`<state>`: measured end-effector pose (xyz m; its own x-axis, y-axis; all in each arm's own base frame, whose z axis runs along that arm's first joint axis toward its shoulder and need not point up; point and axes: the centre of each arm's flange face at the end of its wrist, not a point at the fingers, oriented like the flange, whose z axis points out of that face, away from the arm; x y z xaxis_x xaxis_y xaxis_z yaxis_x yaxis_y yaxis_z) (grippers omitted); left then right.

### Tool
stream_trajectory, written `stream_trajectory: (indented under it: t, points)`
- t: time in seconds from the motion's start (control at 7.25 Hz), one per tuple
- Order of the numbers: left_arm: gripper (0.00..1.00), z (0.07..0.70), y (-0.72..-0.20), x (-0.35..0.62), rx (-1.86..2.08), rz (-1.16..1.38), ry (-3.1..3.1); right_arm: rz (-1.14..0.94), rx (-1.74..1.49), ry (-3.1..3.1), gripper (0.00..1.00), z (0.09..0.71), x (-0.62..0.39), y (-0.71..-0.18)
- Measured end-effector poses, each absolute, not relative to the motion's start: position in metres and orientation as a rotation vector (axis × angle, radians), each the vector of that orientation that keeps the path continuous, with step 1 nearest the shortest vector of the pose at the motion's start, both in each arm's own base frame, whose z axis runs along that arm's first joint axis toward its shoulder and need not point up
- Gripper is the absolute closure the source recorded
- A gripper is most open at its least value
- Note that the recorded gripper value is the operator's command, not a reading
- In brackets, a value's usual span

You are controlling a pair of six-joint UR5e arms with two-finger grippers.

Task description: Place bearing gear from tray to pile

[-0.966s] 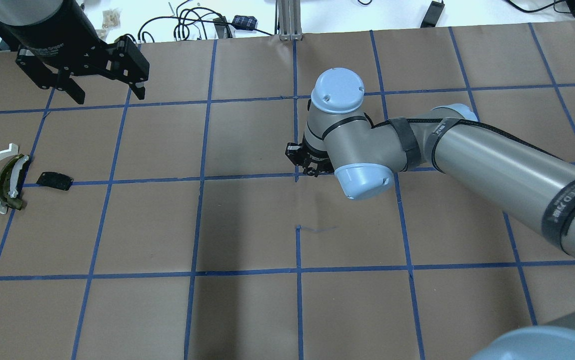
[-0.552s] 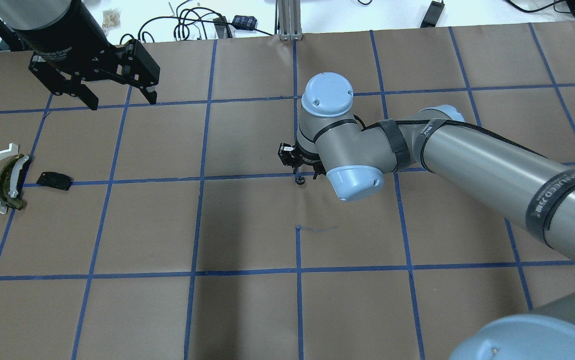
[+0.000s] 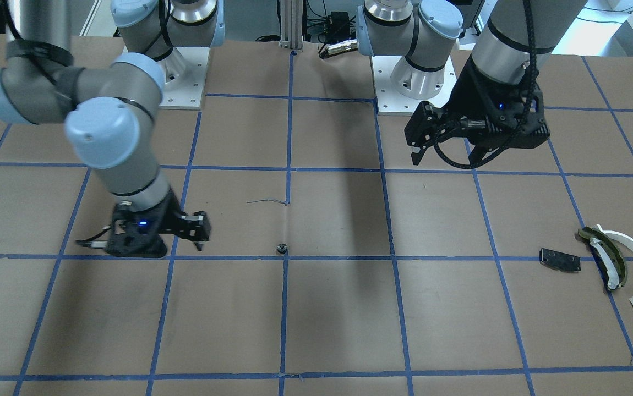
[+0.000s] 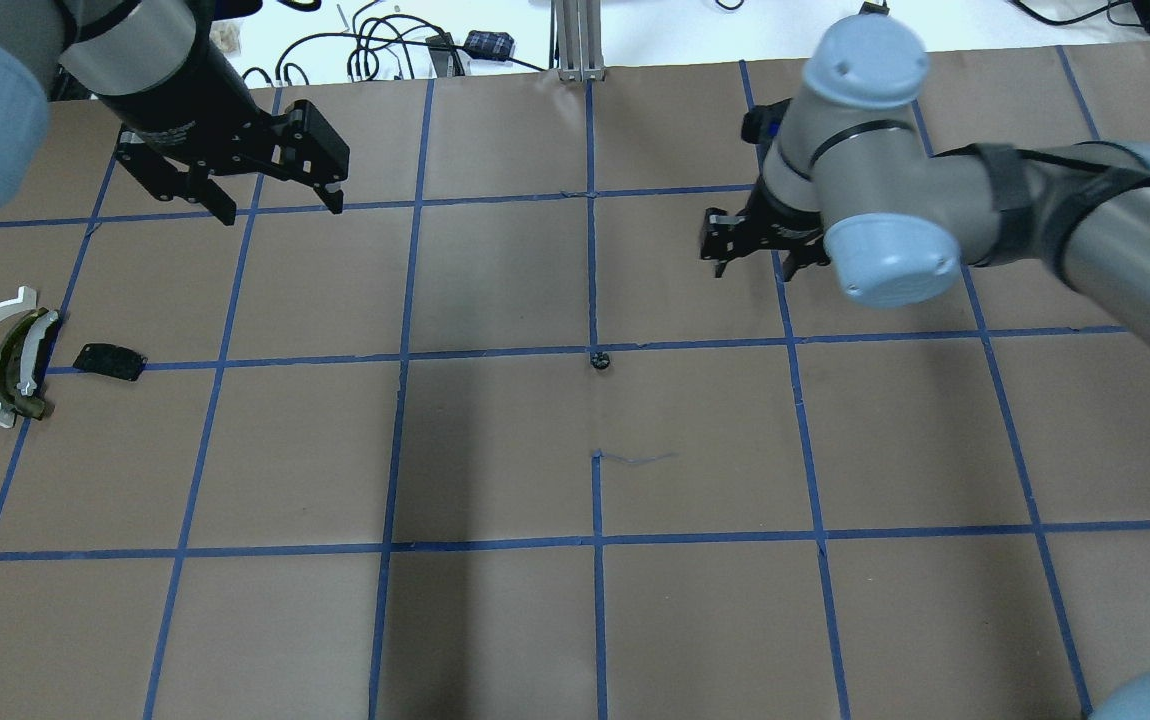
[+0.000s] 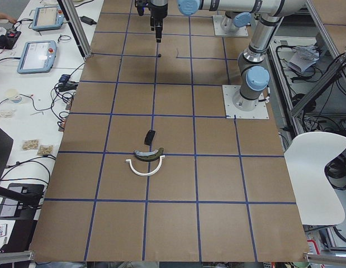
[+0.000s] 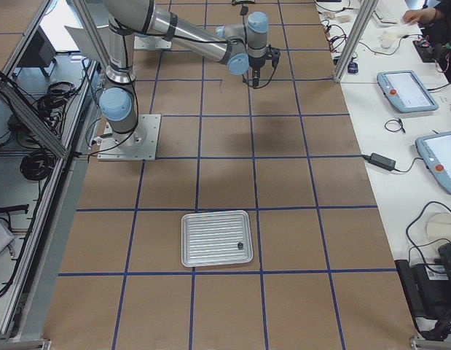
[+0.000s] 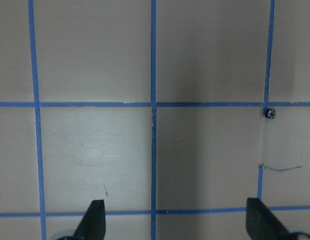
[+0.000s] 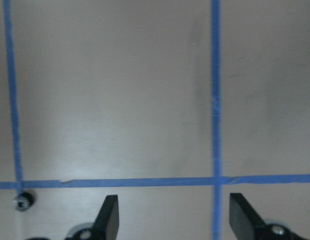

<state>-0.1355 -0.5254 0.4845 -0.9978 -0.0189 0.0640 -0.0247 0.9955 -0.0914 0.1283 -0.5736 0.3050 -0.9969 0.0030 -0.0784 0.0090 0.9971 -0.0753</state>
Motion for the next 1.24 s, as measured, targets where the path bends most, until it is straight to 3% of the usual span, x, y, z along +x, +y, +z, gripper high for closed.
stream_trajectory:
  t: [0.14, 0.41, 0.83, 1.1, 1.24]
  points:
    - [0.0, 0.457, -0.539, -0.162, 0.045, 0.129, -3.072, -0.103, -0.129, 3.082, 0.17, 0.325, 0.058, -0.585]
    - [0.0, 0.385, -0.556, -0.238, 0.118, 0.029, -3.069, -0.062, -0.37, 3.128, 0.05, 0.339, -0.063, -0.603]
    - [0.02, 0.287, -0.552, -0.354, 0.115, 0.015, -3.065, -0.083, -0.549, 3.198, 0.04, 0.345, -0.232, -0.607]
    - [0.02, 0.239, -0.548, -0.381, 0.14, -0.028, -3.085, -0.057, -0.636, 3.208, 0.05, 0.337, -0.346, -0.585]
    - [0.09, 0.221, -0.55, -0.387, 0.152, -0.037, -3.088, -0.029, -0.637, 3.197, 0.06, 0.323, -0.389, -0.567]
